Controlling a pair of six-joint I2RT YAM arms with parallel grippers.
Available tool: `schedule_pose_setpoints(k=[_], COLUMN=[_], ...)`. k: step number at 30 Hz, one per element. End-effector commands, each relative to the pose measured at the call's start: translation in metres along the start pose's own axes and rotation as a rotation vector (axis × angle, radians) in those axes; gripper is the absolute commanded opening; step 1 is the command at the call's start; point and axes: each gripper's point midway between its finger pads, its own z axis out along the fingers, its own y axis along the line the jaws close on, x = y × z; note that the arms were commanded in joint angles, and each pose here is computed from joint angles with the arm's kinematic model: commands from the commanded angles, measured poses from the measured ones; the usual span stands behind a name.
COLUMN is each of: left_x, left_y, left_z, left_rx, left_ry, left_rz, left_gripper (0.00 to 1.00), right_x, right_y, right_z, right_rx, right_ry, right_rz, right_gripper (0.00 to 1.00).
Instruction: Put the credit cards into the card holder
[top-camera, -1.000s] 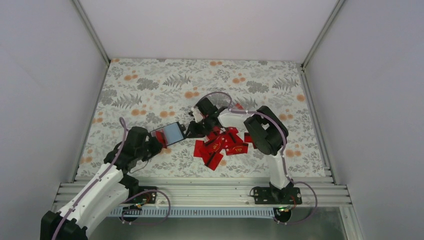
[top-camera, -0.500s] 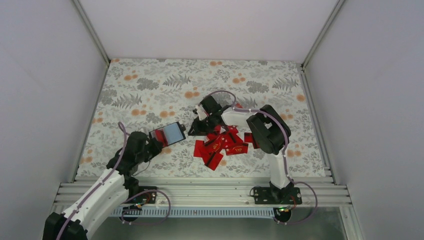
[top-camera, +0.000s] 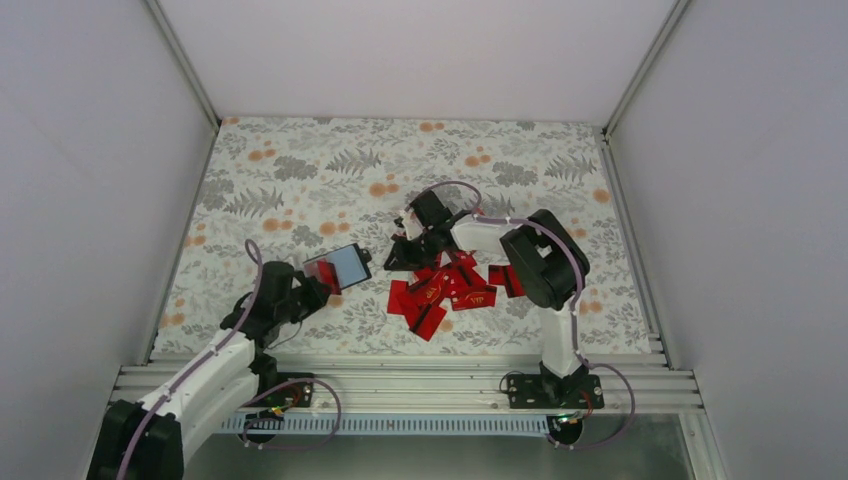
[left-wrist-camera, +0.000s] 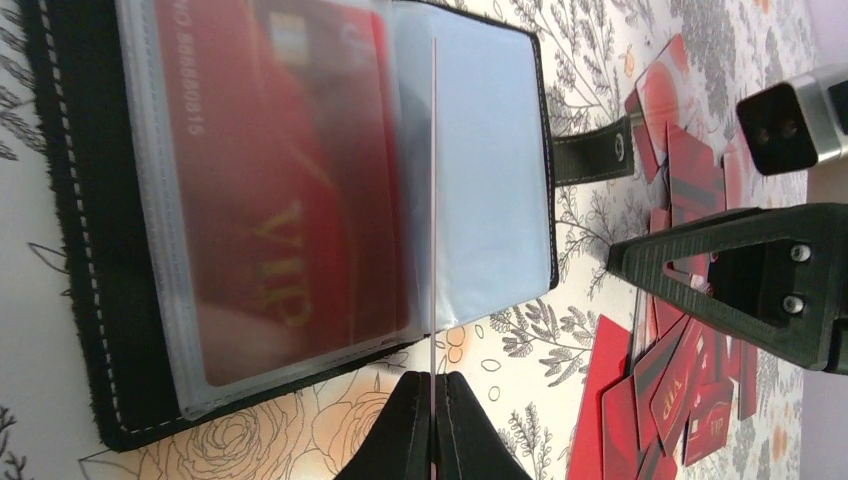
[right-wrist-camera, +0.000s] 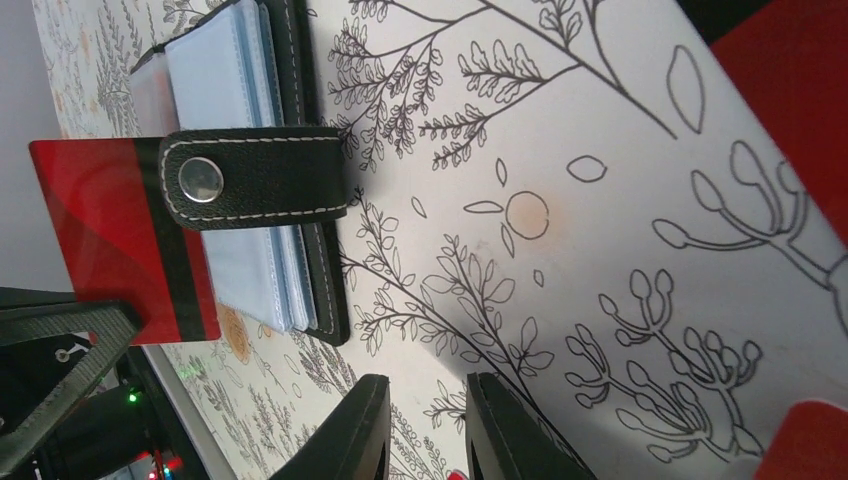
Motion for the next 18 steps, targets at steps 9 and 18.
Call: schedule_pose_setpoints(k=[9, 18], left_x=[0.001, -0.016], left_y=[-0.005, -0.011], left_z=[0.007, -0.012], left_rx=[0.025, -0.007], left_ry=[0.037, -0.042], left_rz=[0.036, 0.037], left_gripper=[0.02, 0.02], right_x=[0.015, 0.017], right_y=[-0.039, -0.043], right_z=[-0.006, -0.010], right_rx=[0.104, 0.108], right_ry=[0.009, 0.002], right_rz=[0.053, 0.060], right_gripper=[0.21, 0.20])
